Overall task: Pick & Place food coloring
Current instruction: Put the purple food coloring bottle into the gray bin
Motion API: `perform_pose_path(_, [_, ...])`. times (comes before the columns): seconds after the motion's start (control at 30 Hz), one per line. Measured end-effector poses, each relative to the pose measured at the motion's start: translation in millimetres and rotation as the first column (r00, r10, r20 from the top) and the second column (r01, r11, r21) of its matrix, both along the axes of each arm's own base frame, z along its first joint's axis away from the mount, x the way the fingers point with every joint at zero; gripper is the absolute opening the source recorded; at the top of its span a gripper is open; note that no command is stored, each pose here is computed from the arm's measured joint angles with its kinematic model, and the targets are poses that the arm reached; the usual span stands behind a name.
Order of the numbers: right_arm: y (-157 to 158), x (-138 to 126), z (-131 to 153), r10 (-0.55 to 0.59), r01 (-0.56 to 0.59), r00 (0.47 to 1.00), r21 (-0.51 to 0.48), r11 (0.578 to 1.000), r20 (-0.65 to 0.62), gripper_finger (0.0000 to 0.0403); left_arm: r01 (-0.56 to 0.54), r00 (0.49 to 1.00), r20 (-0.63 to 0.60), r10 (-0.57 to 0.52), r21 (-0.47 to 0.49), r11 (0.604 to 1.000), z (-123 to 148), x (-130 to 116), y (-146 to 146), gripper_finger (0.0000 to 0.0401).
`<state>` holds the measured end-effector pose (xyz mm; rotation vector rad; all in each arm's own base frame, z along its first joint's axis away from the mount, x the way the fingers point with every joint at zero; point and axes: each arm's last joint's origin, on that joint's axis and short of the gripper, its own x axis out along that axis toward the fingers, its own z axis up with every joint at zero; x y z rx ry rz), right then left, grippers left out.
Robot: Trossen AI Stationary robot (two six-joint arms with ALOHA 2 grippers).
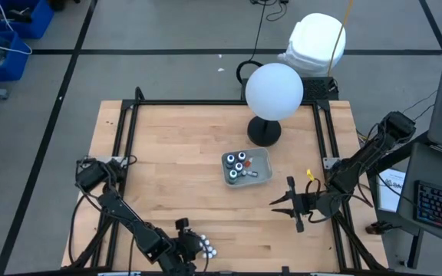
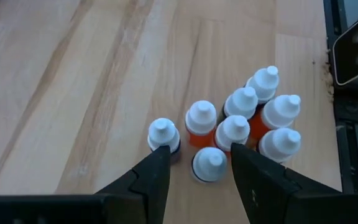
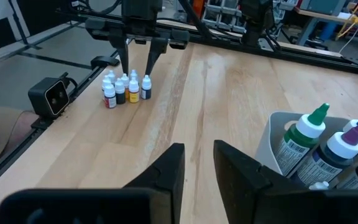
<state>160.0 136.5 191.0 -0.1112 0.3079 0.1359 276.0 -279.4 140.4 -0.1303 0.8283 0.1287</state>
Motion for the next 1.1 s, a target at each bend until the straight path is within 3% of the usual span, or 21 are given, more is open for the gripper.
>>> perform_pose_path(0.33, [0.0,0.0,0.0,0.000,0.000,1.000,0.000,1.000,0.000,0.0077,0.008,1.000,-0.013,-0.008,-0.014,1.000,-0.2,-0.4,-0.5,0.0167])
perform_pose_path(0.7, [0.0,0.0,0.0,0.000,0.000,1.000,0.000,1.000,0.000,0.0077,0.010,1.000,-0.015,-0.011,-0.018,1.000,0.3,-0.3,-0.4,0.0052])
perform_pose_path(1.1, [0.0,0.0,0.0,0.000,0.000,1.000,0.000,1.000,0.000,0.0077,0.071,0.997,-0.010,-0.071,-0.010,0.997,10.5,-11.7,-8.0,0.0048])
